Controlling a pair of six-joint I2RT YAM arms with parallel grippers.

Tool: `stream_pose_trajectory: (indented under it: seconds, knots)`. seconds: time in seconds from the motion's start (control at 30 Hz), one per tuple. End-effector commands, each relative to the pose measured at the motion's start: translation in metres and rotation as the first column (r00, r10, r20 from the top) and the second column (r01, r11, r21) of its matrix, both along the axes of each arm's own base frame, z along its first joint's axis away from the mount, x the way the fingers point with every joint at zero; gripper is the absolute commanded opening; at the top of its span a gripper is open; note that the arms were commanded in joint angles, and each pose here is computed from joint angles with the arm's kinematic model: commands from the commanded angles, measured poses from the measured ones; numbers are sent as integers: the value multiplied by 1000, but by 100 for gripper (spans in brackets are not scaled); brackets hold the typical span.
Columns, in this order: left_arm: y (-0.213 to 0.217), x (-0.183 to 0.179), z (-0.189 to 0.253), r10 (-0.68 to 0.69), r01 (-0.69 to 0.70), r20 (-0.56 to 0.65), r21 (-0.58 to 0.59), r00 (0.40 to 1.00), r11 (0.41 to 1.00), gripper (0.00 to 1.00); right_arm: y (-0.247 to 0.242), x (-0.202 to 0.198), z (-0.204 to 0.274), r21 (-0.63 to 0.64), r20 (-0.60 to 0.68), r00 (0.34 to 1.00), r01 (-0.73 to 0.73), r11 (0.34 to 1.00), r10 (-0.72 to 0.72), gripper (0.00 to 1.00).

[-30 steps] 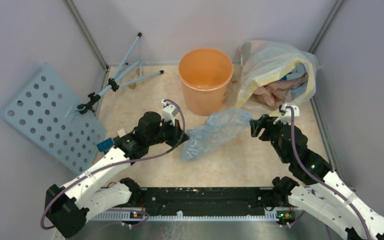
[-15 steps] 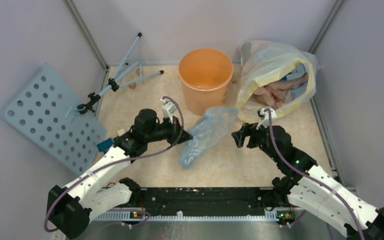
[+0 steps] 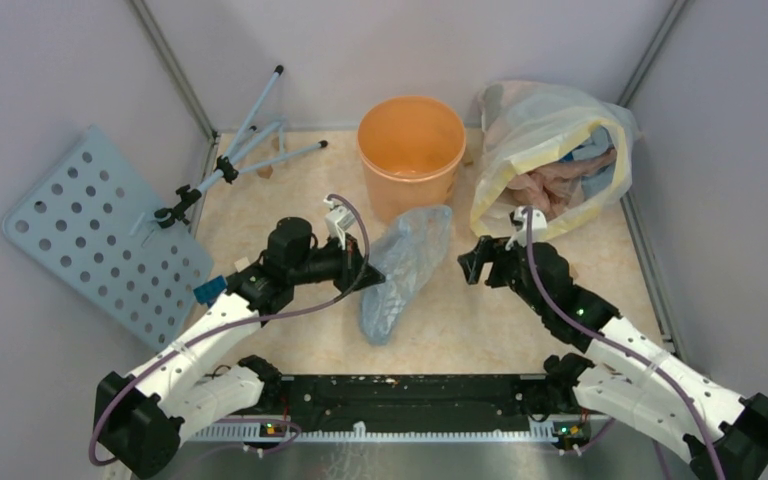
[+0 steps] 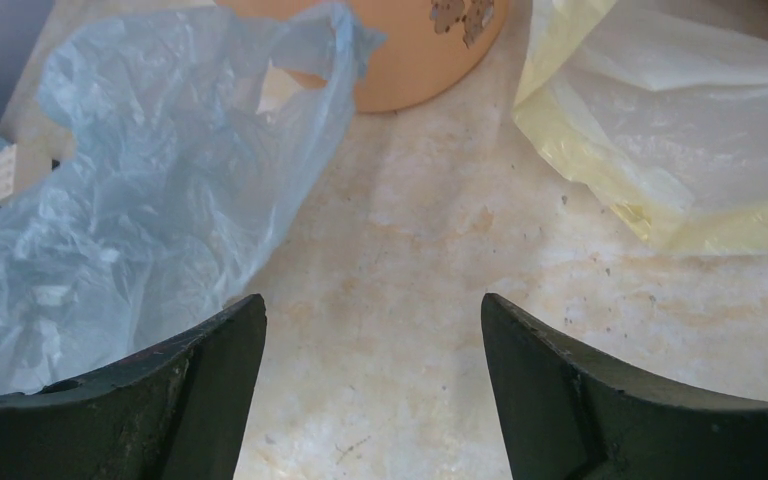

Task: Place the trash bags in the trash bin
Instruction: Unfold the trash bag at the center of the board.

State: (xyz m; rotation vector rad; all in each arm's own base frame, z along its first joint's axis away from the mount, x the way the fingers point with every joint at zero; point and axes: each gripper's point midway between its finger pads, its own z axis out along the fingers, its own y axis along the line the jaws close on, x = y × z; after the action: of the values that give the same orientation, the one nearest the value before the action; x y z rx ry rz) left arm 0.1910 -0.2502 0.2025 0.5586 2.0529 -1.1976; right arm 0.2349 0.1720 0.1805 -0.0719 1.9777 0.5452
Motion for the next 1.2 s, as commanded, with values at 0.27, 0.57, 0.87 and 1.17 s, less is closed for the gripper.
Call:
stream_pose_trajectory:
  seconds: [0.27, 0.57, 0.87, 1.17]
  knots:
    - [-9, -26, 7, -198, 200, 56, -49, 979, 979, 0, 22, 48, 33, 31, 47, 994, 99, 995, -101, 74]
    - [-7, -28, 23, -201, 206, 88, -49, 976, 977, 0, 15, 73, -15, -65, -89, 976, 194, 979, -199, 55]
    - [31, 12, 37, 178, -181, 197, -5, 964, 984, 0, -68, 67, -28, -155, -55, 881, 457, 876, -469, 43]
    - [19, 6, 27, 113, -112, 124, -14, 986, 994, 0, -54, 49, 17, -106, 69, 964, 262, 959, -256, 63]
